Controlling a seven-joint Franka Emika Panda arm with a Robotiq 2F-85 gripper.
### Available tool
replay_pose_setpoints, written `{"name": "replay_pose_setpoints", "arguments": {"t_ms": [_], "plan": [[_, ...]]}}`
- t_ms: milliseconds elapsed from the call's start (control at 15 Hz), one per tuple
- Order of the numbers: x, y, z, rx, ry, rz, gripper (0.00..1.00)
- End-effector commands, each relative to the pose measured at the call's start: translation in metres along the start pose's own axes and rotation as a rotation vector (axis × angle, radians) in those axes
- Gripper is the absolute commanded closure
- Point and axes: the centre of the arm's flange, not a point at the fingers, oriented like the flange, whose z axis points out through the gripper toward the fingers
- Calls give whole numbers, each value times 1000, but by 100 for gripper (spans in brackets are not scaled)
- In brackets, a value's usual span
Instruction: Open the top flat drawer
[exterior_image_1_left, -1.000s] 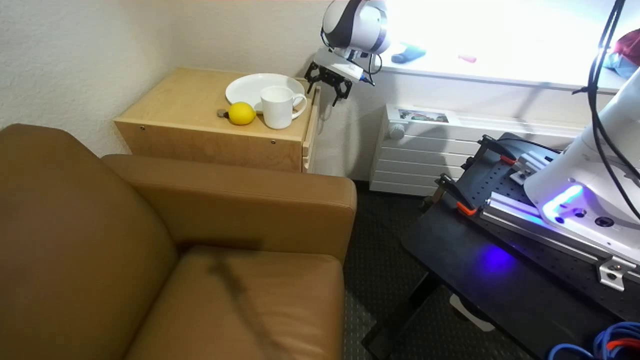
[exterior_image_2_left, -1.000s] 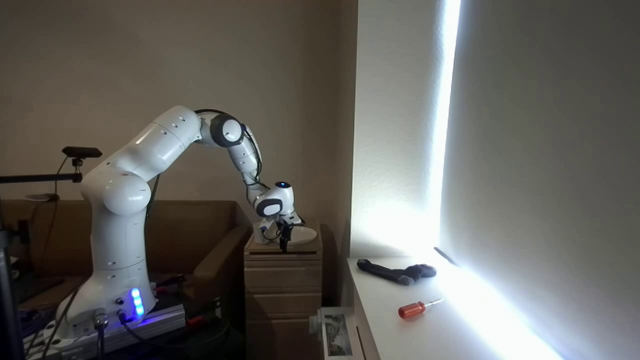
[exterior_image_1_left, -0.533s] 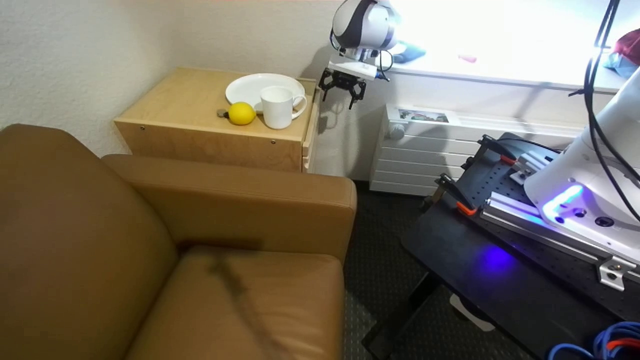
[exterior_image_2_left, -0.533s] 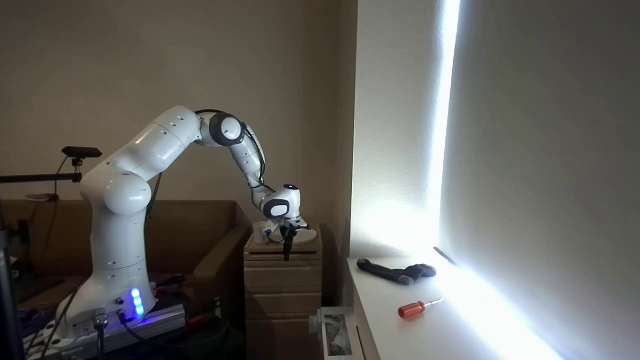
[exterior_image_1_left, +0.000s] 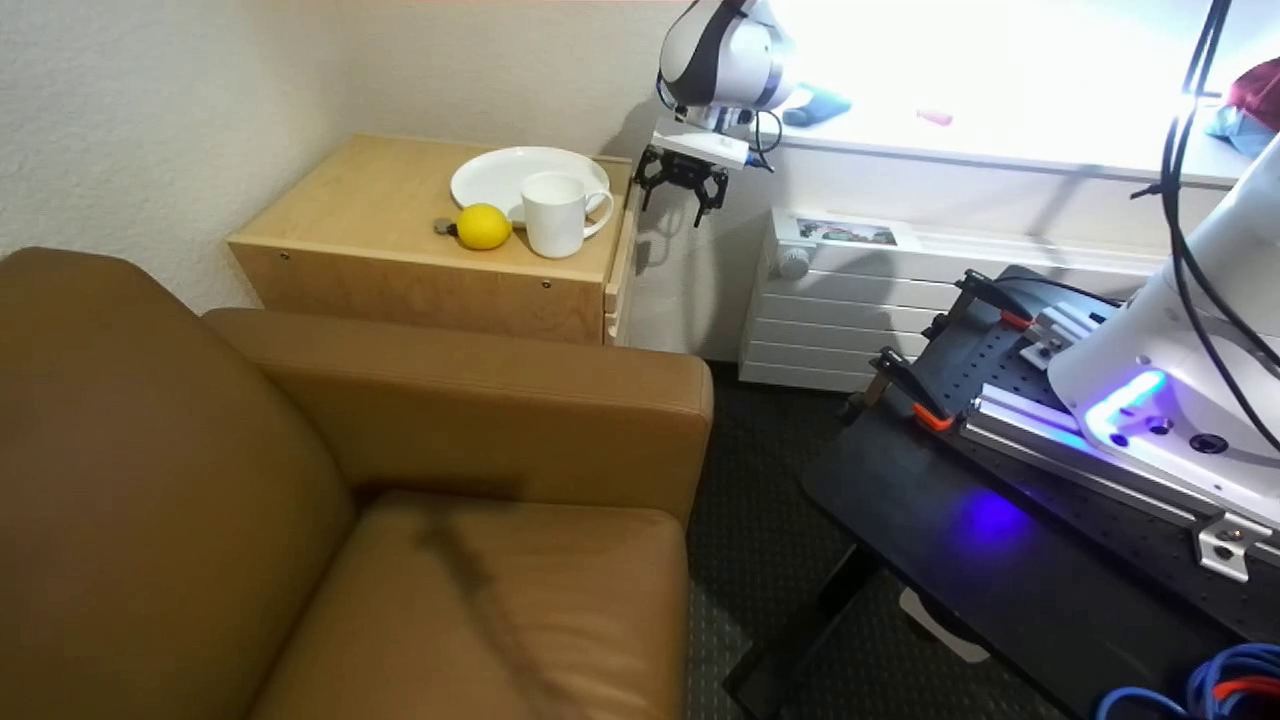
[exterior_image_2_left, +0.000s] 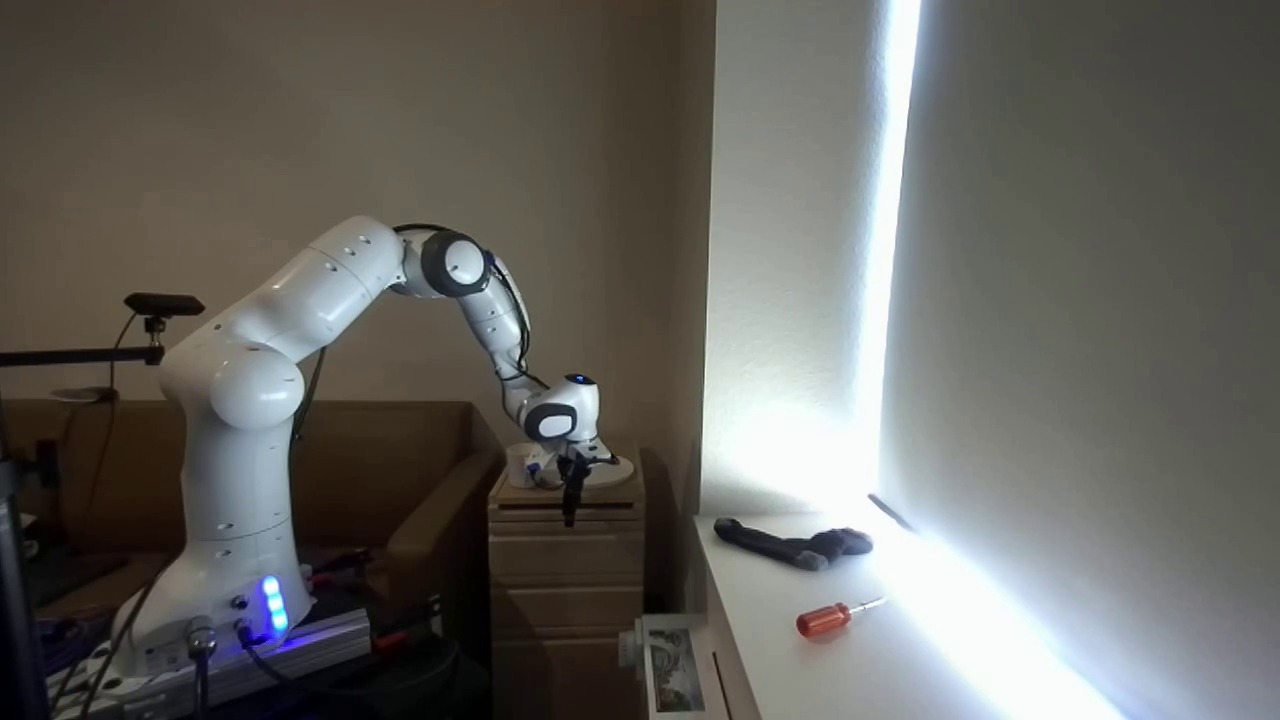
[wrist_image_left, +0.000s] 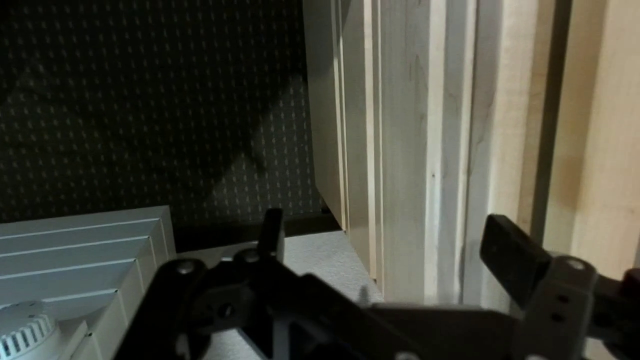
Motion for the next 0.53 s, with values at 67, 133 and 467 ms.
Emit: {"name": "replay_pose_setpoints", "arguments": {"t_ms": [67, 133, 467], "plan": [[-13, -10, 10, 10, -20, -1, 0], [-16, -13, 14, 11, -23, -3, 0], [-19, -24, 27, 22, -4, -3, 0]]}}
